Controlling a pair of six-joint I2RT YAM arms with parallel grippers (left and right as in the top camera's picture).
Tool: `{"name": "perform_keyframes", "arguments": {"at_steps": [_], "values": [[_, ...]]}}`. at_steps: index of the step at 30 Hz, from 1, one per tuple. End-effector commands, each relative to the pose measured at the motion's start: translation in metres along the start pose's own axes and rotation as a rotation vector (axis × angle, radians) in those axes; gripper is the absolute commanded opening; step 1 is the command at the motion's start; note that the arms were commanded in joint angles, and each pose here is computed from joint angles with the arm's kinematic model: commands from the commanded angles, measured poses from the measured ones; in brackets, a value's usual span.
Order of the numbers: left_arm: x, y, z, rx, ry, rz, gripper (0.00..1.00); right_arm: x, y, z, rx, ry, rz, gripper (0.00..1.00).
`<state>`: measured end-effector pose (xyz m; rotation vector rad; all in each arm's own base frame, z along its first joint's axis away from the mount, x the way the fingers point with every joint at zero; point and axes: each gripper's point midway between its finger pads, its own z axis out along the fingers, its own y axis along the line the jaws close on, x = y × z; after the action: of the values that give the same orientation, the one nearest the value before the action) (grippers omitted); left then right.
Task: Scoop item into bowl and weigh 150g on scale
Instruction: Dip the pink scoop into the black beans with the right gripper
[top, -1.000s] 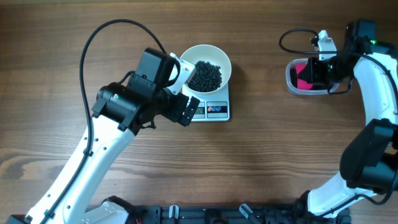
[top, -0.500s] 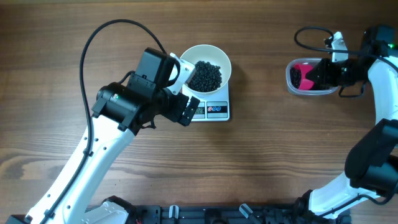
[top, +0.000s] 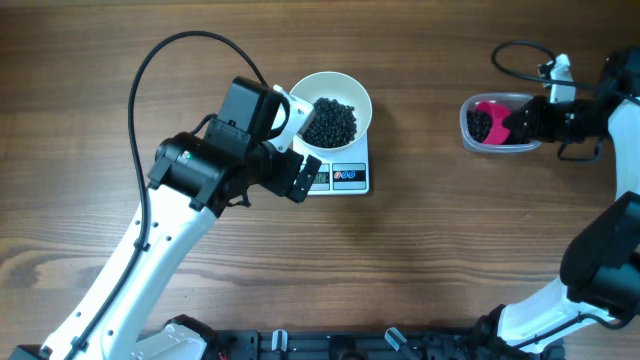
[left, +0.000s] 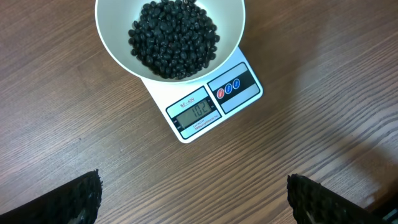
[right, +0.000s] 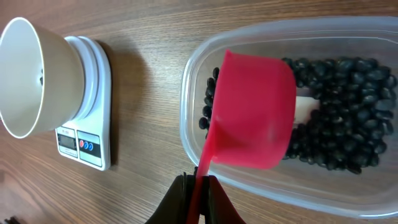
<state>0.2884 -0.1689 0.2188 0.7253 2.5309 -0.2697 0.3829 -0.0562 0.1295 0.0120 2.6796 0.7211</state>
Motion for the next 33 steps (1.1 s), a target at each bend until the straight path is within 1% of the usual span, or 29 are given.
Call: {"name": "perform_keyframes", "arguments": {"at_steps": [1,6,11,13,24,33], "values": [[0.0,0.002,-0.001,-0.008,-0.005,-0.004,1.0,0.002,0.002,0.002,-0.06,-0.008,-0.001,0.04],[0.0,0.002,-0.001,-0.008,-0.005,-0.004,1.0,0.004,-0.003,0.007,-0.079,-0.002,0.008,0.04],[0.0,0.002,-0.001,-0.008,-0.005,-0.004,1.0,0.003,-0.002,0.019,-0.151,-0.003,0.023,0.04],[0.0,0.002,-0.001,-0.008,-0.005,-0.004,1.0,0.003,-0.003,0.019,-0.153,-0.005,0.013,0.04],[0.0,0.002,-0.001,-0.008,-0.005,-0.004,1.0,-0.001,-0.008,0.007,-0.201,-0.06,0.05,0.04],[0.0,0.002,-0.001,-0.008,-0.005,-0.004,1.0,-0.002,-0.019,-0.001,-0.191,-0.087,0.076,0.04]]}}
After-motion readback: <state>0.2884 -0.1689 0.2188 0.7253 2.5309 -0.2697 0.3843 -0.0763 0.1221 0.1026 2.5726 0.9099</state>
